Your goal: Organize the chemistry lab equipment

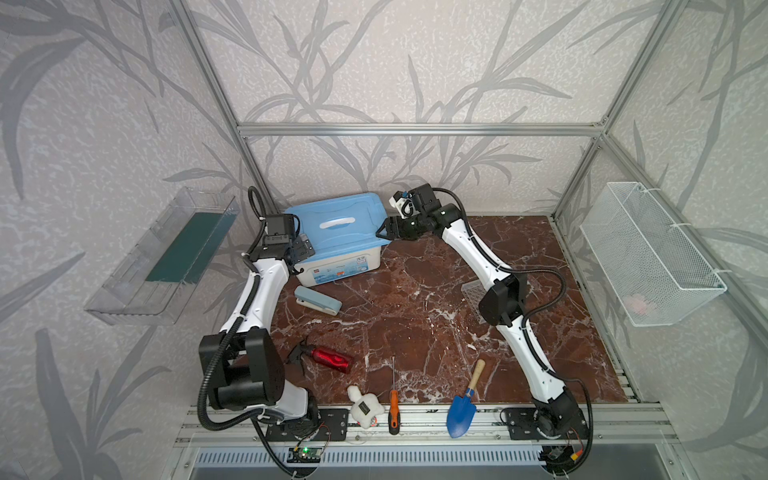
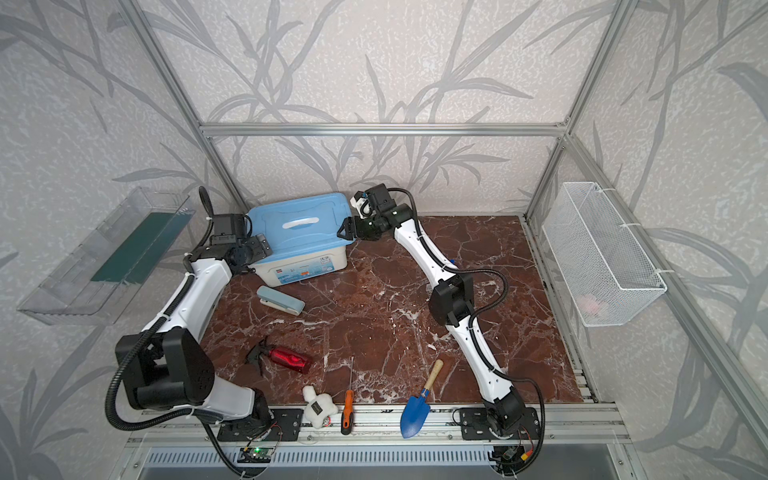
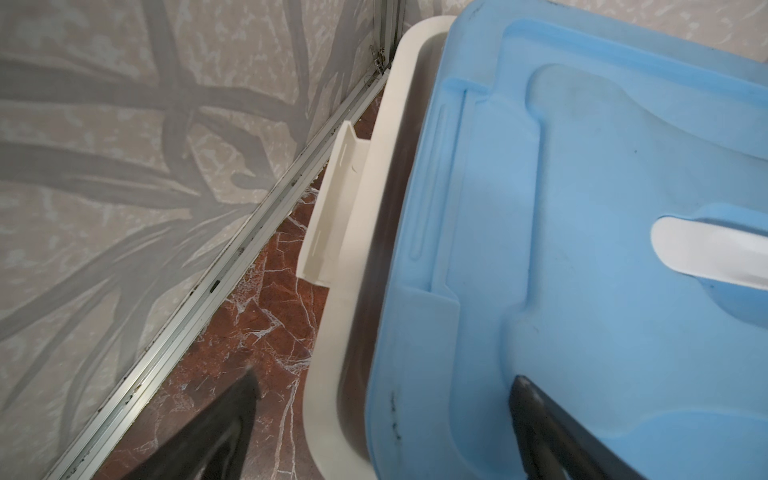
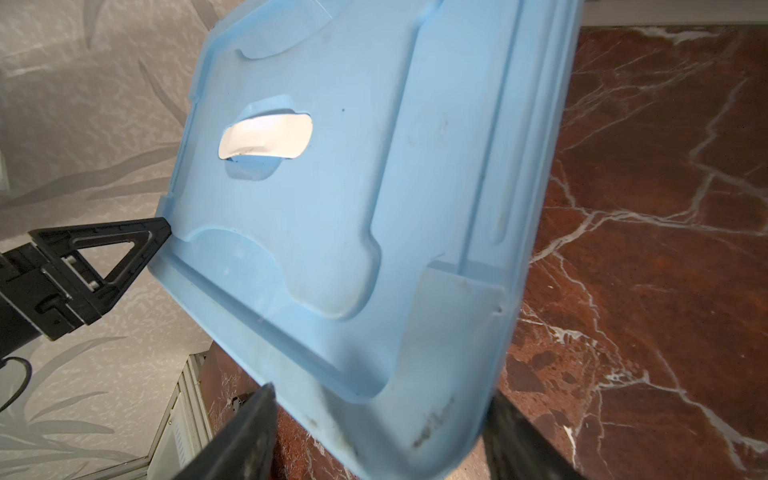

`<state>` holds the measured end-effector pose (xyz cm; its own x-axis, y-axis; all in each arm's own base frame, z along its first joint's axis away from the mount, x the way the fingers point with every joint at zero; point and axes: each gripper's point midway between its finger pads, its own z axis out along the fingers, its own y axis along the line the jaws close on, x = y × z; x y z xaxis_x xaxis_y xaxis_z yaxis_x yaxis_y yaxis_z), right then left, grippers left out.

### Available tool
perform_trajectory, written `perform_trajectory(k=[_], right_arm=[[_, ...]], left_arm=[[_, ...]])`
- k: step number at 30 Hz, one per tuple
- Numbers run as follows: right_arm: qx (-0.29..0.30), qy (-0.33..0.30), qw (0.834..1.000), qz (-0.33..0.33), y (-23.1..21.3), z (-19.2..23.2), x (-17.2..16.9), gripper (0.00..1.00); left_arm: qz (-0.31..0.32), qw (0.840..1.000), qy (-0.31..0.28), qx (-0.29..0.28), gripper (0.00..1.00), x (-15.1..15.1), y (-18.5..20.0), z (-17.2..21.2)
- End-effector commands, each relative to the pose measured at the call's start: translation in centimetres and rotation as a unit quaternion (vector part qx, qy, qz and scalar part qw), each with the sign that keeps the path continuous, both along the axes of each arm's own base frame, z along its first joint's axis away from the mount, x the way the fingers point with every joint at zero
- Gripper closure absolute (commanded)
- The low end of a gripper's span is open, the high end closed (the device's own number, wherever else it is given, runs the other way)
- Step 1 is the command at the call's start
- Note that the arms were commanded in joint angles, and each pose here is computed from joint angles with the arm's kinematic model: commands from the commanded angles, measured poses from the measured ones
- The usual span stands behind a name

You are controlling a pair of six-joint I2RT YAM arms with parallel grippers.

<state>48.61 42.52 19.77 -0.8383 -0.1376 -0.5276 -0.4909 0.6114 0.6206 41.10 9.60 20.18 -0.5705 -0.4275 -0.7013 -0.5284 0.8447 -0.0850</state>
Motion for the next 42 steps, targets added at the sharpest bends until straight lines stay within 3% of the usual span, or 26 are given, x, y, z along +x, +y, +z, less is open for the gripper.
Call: perform_trajectory(k=[1,8,14,23,25,30,36,42], right_arm=[[0.022,-0.019,0.999,0.028,2.0,0.9,-0.9,0.29],[0.022,-0.019,0.999,0.027,2.1,0.3,-0.7,0.34],[0.023,-0.006,1.0,0.016,2.1,-1.2,0.0,0.3],[0.05,-0.002,0.999,0.009,2.9,-0.1,0.1,0.3],[0.051,0.002,0.999,0.003,2.9,-0.1,0.2,0.3],[0.063,0.009,0.998,-0.007,3.1,-0.2,0.6,0.29],[0.047,-0.003,0.999,-0.018,2.8,-0.6,1.1,0.27],[0.039,0.007,0.999,-0.031,2.6,-2.2,1.8,0.29]], left_arm=[[-0.007,0.999,0.029,-0.016,0.04,-0.1,-0.6,-2.4],[-0.018,0.999,0.024,-0.02,0.1,0.0,-1.0,-2.8],[0.039,0.998,0.039,0.031,0.04,-1.2,1.2,-2.3],[0.049,0.995,-0.012,0.085,0.03,-1.4,2.2,0.9],[0.053,0.993,-0.001,0.102,0.01,-1.1,2.7,1.1],[0.076,0.991,0.011,0.107,0.01,-0.3,3.1,-0.4],[0.065,0.996,-0.008,0.067,0.01,1.6,2.3,-1.9],[0.058,0.996,-0.02,0.071,0.18,2.3,2.2,-1.9]])
